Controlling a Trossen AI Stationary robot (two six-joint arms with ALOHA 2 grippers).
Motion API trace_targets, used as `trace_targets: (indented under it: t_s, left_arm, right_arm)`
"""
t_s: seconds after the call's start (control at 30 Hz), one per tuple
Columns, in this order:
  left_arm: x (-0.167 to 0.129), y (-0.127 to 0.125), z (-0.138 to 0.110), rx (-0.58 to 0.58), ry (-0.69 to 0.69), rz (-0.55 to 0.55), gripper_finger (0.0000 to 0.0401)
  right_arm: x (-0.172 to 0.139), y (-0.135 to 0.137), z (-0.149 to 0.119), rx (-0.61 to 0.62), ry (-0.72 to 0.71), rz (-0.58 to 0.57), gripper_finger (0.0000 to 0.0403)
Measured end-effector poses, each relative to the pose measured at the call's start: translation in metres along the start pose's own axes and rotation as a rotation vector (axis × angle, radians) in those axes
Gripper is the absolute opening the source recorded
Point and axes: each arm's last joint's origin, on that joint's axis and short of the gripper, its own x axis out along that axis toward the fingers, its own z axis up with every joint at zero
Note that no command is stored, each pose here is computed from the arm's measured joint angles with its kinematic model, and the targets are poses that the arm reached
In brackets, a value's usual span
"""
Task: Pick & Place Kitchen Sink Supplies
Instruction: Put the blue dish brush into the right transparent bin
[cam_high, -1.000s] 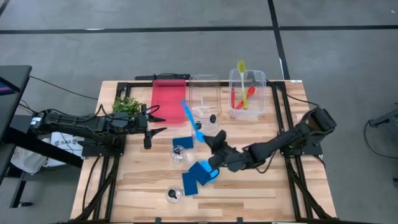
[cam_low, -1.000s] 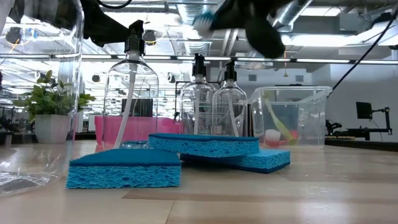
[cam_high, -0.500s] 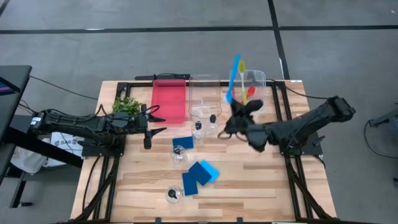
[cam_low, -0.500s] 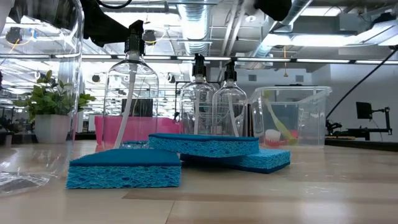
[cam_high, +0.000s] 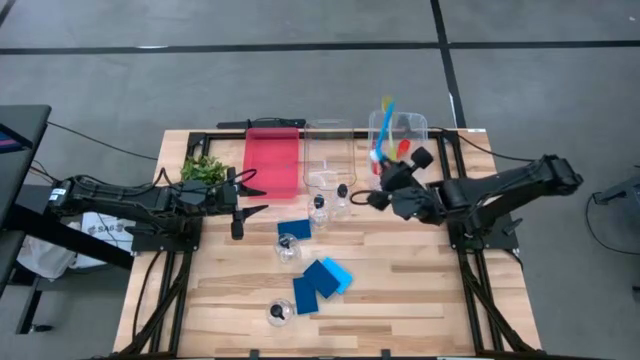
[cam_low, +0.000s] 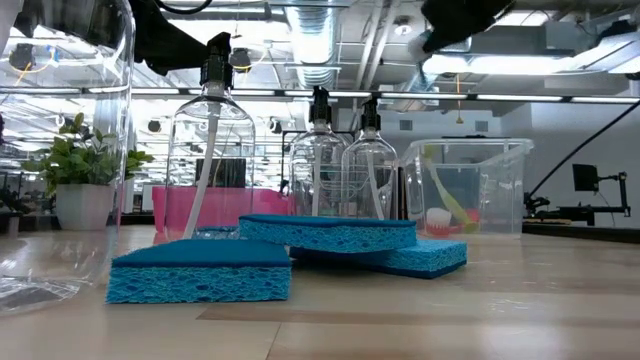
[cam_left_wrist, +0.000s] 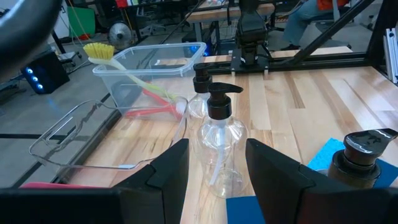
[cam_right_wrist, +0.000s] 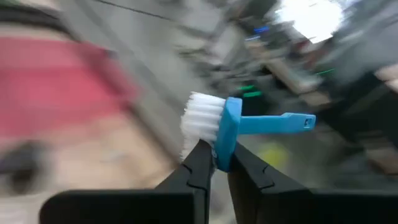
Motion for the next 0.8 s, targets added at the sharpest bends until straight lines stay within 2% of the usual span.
trace_targets:
  t_s: [0.07, 0.13, 0.33, 0.53, 0.8]
  left_arm:
    - [0.0, 0.0, 0.0, 0.0, 0.0, 0.0, 0.0161]
    - [0.0, 0.0, 0.0, 0.0, 0.0, 0.0, 0.0161]
    - [0.0, 0.0, 0.0, -0.003, -0.001, 0.0, 0.0161]
    - [0.0, 0.0, 0.0, -0.004, -0.003, 0.0, 0.0161]
    - [0.0, 0.0, 0.0, -0.004, -0.005, 0.001, 0.0161]
  right_arm:
    - [0.001, -0.003, -0.004, 0.081, 0.041, 0.099, 0.0027]
    - [0.002, -0.007, -0.009, 0.142, 0.09, 0.143, 0.0027]
    - [0.005, -0.027, -0.029, 0.237, 0.257, 0.115, 0.003]
    - [0.013, -0.032, -0.038, 0.255, 0.365, 0.103, 0.0039]
    - [0.032, -0.028, -0.045, 0.195, 0.441, 0.04, 0.0053]
